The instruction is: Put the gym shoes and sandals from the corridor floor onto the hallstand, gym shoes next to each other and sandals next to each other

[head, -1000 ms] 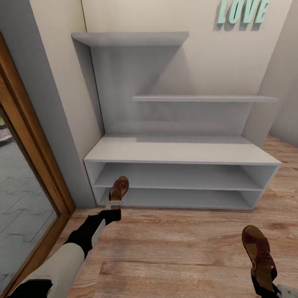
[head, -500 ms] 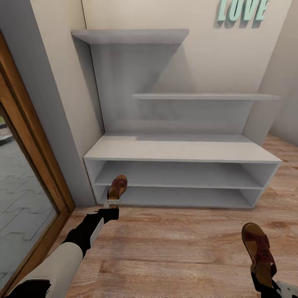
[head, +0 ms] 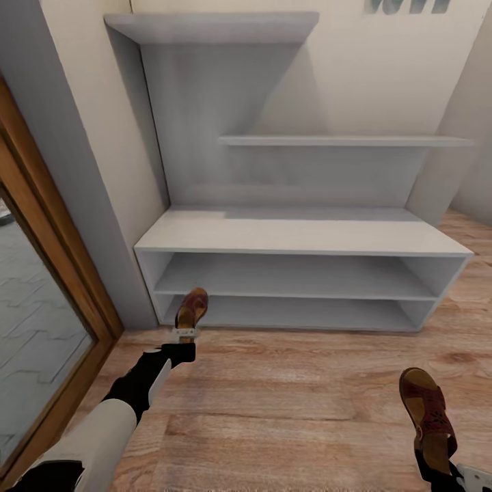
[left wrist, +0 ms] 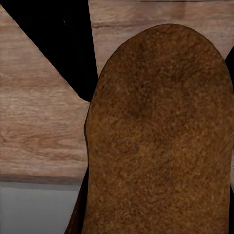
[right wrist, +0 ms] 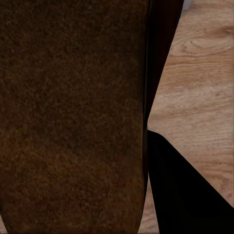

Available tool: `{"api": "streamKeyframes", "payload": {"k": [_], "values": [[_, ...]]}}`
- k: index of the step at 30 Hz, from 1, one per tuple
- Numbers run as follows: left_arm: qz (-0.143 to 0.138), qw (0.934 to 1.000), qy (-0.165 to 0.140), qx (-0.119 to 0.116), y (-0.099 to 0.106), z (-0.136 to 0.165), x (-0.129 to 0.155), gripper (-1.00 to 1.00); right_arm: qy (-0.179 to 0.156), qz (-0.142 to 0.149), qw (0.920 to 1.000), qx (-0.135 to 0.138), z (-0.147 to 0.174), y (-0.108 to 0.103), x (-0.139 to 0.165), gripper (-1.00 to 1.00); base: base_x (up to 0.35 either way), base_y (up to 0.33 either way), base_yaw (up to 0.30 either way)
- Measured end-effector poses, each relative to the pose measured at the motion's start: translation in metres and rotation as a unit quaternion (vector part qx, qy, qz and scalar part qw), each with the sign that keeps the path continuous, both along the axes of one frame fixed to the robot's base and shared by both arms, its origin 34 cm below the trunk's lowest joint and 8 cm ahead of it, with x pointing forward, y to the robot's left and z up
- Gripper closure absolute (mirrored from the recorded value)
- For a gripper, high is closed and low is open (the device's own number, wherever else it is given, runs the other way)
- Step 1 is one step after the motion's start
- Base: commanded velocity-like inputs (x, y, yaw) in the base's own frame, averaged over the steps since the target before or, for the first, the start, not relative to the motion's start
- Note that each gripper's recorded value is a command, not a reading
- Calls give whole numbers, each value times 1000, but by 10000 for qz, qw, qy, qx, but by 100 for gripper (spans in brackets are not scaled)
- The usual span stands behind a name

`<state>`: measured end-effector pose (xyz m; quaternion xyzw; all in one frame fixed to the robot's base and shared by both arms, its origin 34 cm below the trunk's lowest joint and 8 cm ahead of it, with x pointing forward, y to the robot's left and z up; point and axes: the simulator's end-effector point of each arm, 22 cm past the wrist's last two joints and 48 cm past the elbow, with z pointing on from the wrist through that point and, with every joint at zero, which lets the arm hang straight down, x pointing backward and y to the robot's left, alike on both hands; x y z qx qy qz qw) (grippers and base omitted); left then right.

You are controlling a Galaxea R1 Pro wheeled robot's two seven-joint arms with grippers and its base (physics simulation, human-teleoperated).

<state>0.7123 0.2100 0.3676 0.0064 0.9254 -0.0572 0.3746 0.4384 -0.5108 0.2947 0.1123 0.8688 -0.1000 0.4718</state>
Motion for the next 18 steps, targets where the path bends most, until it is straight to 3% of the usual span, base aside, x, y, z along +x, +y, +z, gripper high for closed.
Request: {"api": "streamKeyframes", "payload": {"k": [7,18], "values": [[498,9971,248,517,28,-30,-9,100,200,-12,9998,-2,-15,-1,-9,100,0,0,0],[411,9964,593,444,21,-72,-24,100,490,-11,9988,-12,-35,-2,-23,100,0,0,0]]}}
